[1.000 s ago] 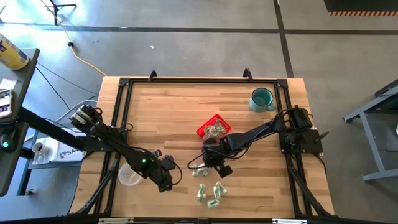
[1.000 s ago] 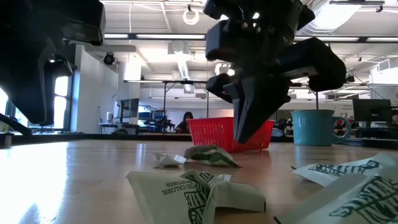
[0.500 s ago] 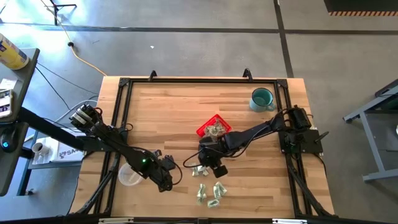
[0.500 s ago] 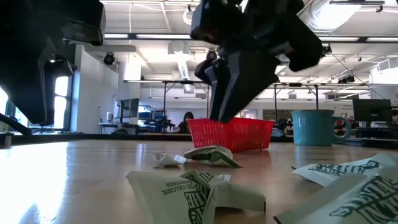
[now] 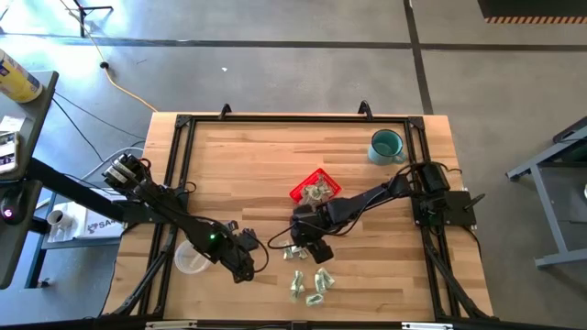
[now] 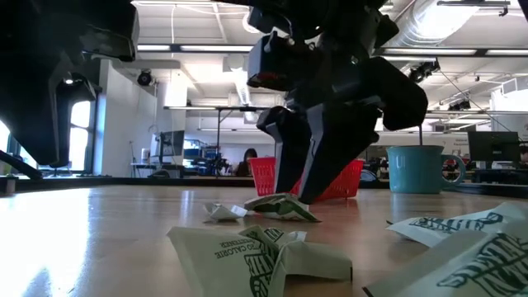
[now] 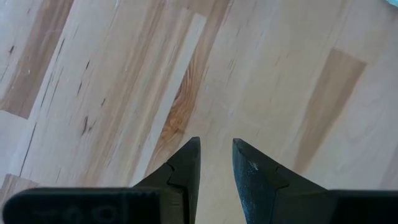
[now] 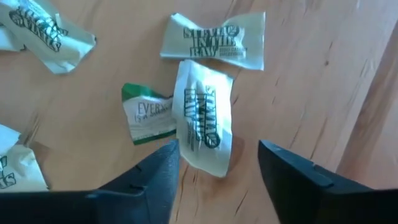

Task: Pick and place items into bin
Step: Put the stevia packet into the red bin

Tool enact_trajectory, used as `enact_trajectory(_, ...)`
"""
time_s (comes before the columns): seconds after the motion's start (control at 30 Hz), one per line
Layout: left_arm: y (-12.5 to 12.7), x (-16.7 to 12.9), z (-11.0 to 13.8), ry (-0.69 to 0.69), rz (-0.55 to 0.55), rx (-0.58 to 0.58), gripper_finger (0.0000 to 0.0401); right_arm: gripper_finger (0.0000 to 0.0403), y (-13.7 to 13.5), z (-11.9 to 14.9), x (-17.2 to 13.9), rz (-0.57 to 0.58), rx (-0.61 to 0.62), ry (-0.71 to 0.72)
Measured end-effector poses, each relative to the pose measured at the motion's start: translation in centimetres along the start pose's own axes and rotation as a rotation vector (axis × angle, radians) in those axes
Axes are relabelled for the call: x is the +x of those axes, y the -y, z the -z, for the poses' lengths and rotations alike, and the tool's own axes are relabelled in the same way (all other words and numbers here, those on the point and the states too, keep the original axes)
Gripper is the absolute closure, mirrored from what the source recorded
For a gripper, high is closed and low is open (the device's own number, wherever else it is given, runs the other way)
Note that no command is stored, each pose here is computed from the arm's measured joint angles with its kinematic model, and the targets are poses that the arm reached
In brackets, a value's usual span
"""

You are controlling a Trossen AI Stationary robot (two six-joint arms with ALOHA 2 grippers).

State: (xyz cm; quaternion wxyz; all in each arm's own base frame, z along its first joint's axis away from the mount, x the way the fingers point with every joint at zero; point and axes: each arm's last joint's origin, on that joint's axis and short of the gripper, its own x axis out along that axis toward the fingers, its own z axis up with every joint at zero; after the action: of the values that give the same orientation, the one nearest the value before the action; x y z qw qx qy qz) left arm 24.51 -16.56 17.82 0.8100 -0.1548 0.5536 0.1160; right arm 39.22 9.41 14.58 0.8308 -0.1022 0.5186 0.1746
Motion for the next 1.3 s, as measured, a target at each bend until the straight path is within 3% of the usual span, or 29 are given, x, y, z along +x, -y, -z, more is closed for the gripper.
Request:
enact_trajectory(0.3,0.0,0.0,0.0,0.002,-0.001,0.000,0.0274,0.0318,0.1,-0.6,0.0,0.006,0.076,0.060)
enact_trajectory(0.63,0.0,0.0,0.0,0.006,-0.004,0.000,0.0274,0.0394,0.8,-0.1,-0.1,0.021,0.190,0.024)
enact_trajectory(0.83,0.0,0.0,0.0,0.006,-0.004,0.000,0.0274,0.0401,1.2,-1.7,-1.4,0.109,0.208,0.055)
enact_trajectory(1.0,0.0,0.0,0.0,0.006,-0.004,0.000,0.0274,0.0402,1.6,-5.0,-6.2,0.317,0.187,0.123)
enact_trajectory(1.17,-0.1,0.0,0.0,0.014,-0.016,0.002,0.0274,0.0402,3.8,-3.9,-8.8,0.558,0.196,-0.109)
enact_trajectory(1.3,-0.1,0.0,0.0,0.023,-0.024,0.002,0.0274,0.0401,6.2,-0.6,-9.4,0.590,0.297,-0.359)
